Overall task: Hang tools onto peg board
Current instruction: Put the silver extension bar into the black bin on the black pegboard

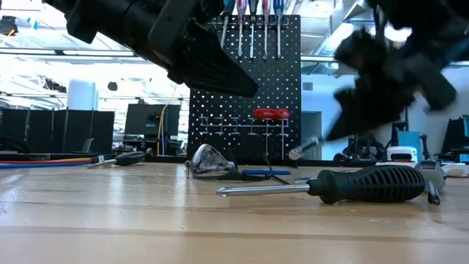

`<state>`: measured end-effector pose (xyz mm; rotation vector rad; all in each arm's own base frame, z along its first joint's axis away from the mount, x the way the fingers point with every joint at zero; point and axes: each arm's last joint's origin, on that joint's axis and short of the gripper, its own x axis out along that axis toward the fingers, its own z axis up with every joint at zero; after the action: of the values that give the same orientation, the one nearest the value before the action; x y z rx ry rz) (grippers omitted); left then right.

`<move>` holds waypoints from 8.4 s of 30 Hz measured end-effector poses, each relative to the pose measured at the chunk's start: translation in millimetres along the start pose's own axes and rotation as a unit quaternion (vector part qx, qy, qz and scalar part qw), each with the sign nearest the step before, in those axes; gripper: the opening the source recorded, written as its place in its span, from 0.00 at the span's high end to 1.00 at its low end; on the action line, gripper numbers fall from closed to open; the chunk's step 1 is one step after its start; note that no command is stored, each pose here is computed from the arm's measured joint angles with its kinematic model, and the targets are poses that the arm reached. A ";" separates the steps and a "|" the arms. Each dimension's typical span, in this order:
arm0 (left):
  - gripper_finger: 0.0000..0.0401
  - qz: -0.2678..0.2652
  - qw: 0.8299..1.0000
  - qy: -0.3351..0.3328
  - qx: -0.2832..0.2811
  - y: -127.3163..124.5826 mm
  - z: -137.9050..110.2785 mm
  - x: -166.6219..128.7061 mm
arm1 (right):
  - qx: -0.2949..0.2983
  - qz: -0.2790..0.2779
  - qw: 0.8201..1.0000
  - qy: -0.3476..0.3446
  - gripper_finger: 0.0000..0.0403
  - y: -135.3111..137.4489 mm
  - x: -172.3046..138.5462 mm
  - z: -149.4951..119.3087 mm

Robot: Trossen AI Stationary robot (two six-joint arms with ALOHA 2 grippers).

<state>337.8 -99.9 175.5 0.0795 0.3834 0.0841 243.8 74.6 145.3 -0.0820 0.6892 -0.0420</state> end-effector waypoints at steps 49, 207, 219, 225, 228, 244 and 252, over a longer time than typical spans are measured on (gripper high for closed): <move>0.59 -0.005 0.997 -0.008 0.070 -7.0 0.8 -2.6 | -0.074 -0.025 0.996 0.040 0.92 13.0 30.1 -23.5; 0.55 0.440 0.893 -0.042 0.088 159.7 151.0 -160.9 | 0.008 -0.013 1.000 -0.014 0.58 -5.8 -34.6 10.8; 0.60 0.343 0.932 -0.013 0.120 77.9 134.5 -153.2 | 0.116 -0.087 0.976 0.165 0.58 -18.5 -28.2 -27.6; 0.64 0.302 0.946 0.023 0.117 37.1 107.6 -114.5 | 0.108 -0.098 0.971 0.190 0.58 -13.2 -6.4 -38.3; 0.64 0.294 0.946 0.042 0.132 19.4 91.3 -87.7 | 0.106 -0.107 0.967 0.206 0.60 -14.1 -1.2 -42.7; 0.65 0.052 0.987 0.057 0.142 3.2 25.7 32.9 | 0.014 -0.073 0.988 0.139 0.86 -11.2 2.8 -48.3; 0.65 -0.010 0.995 0.016 0.102 18.7 33.8 40.8 | 0.020 -0.003 1.000 -0.012 0.86 -1.1 -9.7 -31.4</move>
<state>387.0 -79.4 193.4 0.2760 0.4247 0.0253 216.3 72.2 127.5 -0.0451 0.6649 -0.0603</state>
